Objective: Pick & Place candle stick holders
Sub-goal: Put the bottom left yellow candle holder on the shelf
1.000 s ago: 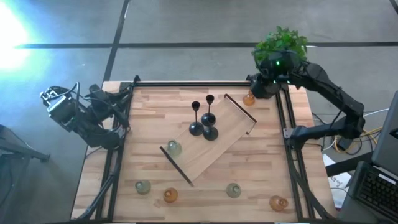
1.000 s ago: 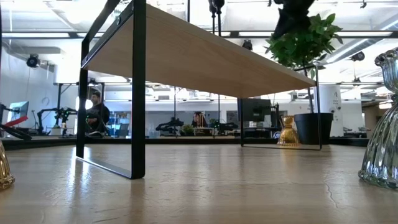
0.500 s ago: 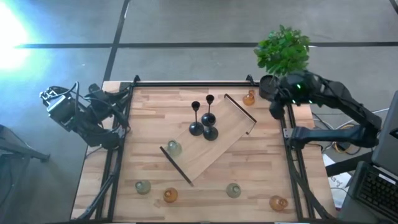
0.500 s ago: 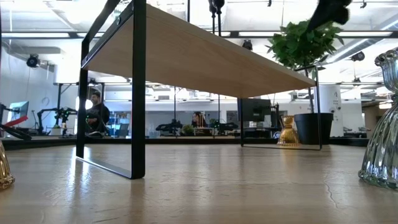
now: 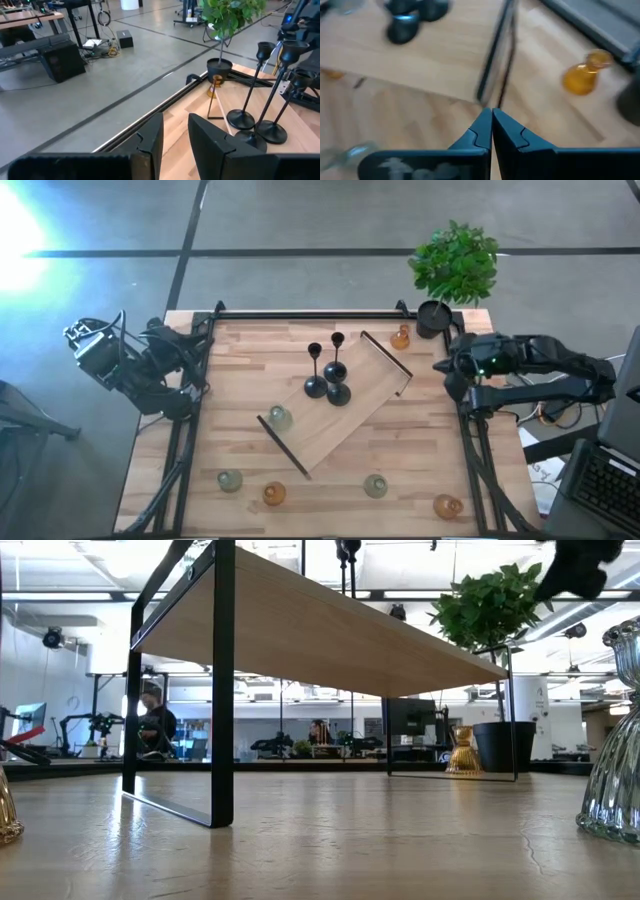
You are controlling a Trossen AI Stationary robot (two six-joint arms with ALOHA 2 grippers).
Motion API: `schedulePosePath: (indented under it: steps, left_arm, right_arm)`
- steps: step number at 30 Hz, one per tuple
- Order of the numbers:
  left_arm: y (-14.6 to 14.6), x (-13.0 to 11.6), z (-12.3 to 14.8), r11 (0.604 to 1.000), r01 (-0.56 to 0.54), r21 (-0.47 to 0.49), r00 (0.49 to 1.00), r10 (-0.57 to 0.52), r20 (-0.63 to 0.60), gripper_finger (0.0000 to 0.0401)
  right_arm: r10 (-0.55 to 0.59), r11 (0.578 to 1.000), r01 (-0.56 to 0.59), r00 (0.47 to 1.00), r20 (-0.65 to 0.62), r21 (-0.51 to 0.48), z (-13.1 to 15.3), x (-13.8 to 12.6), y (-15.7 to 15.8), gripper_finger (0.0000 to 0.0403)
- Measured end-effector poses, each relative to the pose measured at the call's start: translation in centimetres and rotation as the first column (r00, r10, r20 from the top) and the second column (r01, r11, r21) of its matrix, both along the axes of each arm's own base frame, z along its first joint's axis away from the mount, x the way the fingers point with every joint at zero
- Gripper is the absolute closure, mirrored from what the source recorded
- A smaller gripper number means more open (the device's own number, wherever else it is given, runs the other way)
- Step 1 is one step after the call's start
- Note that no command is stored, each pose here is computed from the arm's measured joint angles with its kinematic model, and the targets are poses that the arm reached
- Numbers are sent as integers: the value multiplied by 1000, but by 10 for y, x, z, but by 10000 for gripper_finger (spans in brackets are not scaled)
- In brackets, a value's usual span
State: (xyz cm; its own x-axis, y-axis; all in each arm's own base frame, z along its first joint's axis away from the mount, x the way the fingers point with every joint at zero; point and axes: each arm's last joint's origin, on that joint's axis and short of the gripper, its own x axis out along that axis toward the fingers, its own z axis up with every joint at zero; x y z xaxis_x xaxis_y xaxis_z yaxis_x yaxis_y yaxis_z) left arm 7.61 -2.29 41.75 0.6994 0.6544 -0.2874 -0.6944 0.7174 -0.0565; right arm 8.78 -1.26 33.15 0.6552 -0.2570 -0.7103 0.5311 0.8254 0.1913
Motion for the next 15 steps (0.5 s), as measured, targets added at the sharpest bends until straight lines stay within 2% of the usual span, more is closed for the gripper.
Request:
schedulePosePath:
  steps: [2,5,9,11,15]
  left_arm:
    - [0,0,0,1000,0,1,1000,0,-2,307]
    - [-1,2,-1,1000,0,5,1000,0,-7,307]
    - [-1,2,-1,1000,1,8,1000,-1,-10,307]
    - [-1,2,-1,1000,1,8,1000,-1,-9,307]
    - [-1,2,-1,1000,1,7,1000,-1,-8,307]
  right_arm:
    - [-68,997,69,997,24,-46,-10,2,-1,395]
    - [-186,975,200,974,129,-102,-25,5,-5,395]
    - [-362,892,413,896,255,-185,-47,8,-12,395]
    - [-413,862,476,860,300,-177,-57,11,-13,395]
    - [-463,842,527,817,342,-119,-72,17,-16,395]
